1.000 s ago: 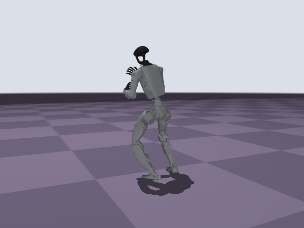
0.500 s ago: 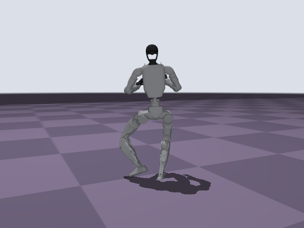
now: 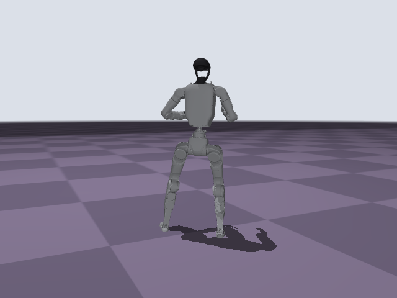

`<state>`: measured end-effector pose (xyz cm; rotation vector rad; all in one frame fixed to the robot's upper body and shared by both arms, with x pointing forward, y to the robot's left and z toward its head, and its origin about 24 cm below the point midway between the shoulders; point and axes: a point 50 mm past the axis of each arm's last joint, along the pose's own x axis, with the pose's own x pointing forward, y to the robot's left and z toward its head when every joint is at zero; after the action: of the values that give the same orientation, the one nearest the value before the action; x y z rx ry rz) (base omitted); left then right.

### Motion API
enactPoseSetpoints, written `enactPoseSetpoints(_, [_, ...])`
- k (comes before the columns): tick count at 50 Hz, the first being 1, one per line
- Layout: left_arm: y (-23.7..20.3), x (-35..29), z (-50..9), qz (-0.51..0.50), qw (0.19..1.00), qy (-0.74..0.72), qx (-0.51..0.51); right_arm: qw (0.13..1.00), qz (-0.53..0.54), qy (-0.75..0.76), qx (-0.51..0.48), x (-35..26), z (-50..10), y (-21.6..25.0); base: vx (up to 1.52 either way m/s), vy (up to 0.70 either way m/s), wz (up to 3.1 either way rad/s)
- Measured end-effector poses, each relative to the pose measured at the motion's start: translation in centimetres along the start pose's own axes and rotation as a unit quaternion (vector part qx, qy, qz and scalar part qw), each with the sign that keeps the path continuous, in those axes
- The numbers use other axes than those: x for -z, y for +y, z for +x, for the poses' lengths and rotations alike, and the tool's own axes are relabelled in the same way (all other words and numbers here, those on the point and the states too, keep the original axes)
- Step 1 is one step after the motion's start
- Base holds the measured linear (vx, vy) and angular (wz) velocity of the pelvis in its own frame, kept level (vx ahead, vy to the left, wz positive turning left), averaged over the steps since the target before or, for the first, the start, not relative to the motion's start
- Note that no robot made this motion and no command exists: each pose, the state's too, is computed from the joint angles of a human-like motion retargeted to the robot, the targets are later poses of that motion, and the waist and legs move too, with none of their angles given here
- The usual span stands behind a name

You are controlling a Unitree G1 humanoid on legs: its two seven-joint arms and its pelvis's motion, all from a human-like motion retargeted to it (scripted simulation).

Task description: Dance

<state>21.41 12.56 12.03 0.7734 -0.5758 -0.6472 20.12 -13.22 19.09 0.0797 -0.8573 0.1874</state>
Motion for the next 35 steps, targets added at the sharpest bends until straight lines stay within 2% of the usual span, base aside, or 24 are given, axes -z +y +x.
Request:
enactPoseSetpoints(5, [1.3,-0.1,0.6,0.005,0.999,-0.002,-0.033,0.996,0.002,-0.074,-0.040,-0.7,2.9,2.6,-0.15,-0.28,0.78])
enactPoseSetpoints(10, [1.8,-1.5,1.5,0.022,0.999,-0.040,-0.022,0.993,0.072,-0.024,-0.090,0.7,3.3,4.6,-0.19,-0.22,1.36])
enactPoseSetpoints(14, [3.5,-3.0,2.0,0.043,0.996,-0.074,-0.039,0.988,0.150,-0.005,-0.037,0.8,4.3,3.6,-0.07,-0.07,0.73])
enactPoseSetpoints(17, [4.3,-3.9,2.1,0.041,0.992,-0.098,-0.070,0.985,0.169,-0.030,0.014,-0.4,4.2,2.1,0.00,0.02,0.55])
enactPoseSetpoints(22, [4.5,-4.2,2.3,0.038,0.987,-0.108,-0.109,0.988,0.122,-0.080,0.046,-2.7,3.1,0.5,0.04,0.09,0.71])
enactPoseSetpoints(29, [4.4,-3.3,3.3,0.073,0.987,-0.100,-0.103,0.995,0.003,-0.094,0.018,-2.7,2.5,0.9,0.08,0.02,0.83])
enactPoseSetpoints(35, [4.3,-3.5,3.3,0.013,0.986,-0.111,-0.126,0.988,-0.027,-0.148,0.019,-3.4,3.6,2.2,0.18,-0.24,0.41])
